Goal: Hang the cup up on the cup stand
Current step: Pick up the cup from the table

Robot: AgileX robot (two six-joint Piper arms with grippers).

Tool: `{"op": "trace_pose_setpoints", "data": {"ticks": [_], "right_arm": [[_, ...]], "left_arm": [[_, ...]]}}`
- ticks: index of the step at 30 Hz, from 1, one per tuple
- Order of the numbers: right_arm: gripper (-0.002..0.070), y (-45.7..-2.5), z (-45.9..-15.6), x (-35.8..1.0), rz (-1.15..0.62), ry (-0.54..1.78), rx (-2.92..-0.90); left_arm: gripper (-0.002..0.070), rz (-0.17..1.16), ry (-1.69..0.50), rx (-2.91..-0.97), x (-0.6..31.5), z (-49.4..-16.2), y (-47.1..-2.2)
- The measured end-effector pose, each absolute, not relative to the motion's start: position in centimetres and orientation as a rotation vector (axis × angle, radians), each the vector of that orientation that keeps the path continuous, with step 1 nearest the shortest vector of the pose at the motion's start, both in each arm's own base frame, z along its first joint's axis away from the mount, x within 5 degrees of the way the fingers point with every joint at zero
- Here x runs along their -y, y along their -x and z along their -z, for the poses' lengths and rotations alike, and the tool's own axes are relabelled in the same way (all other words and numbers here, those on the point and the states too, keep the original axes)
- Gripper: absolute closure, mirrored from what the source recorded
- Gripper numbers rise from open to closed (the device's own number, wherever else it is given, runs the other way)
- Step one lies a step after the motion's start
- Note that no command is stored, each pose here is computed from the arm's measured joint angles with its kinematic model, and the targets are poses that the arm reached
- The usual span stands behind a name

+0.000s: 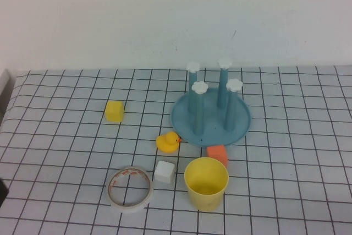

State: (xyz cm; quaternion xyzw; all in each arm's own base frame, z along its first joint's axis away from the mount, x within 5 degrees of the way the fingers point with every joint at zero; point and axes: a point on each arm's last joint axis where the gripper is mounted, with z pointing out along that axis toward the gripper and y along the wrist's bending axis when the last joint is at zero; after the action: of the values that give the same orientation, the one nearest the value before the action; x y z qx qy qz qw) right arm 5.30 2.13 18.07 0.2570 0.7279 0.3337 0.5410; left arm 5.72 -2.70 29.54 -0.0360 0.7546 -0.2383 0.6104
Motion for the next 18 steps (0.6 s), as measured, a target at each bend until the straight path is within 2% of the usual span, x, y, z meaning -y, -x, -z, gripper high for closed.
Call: {"op": "trace_pose_setpoints", "data": {"ticks": [6,10,14,18], "right_arm": [[0.0678,-5.2,-18.0,-2.2,-0.788,-0.589,-1.751],[0.0678,-5.2,-17.9,-2.3,-0.781,-0.572,-1.764],[0.0678,-5.2,-17.9,-2.3,-0.778,-0.567,-1.767],[0.0678,-5.2,-17.9,-2.3,-0.772,-0.557,-1.770]], "left_arm": [[0.0678,0.410,-0.332,-1.935,4.0,-36.0,-8.9],[0.0678,0.400,-0.583,-2.069,4.9,-38.5,-12.3],[0.0678,0.451,-0.694,-2.194,5.7,-38.9,-16.9],[0.0678,0.437,-0.879,-2.295,8.1,-37.2,-21.0]]}}
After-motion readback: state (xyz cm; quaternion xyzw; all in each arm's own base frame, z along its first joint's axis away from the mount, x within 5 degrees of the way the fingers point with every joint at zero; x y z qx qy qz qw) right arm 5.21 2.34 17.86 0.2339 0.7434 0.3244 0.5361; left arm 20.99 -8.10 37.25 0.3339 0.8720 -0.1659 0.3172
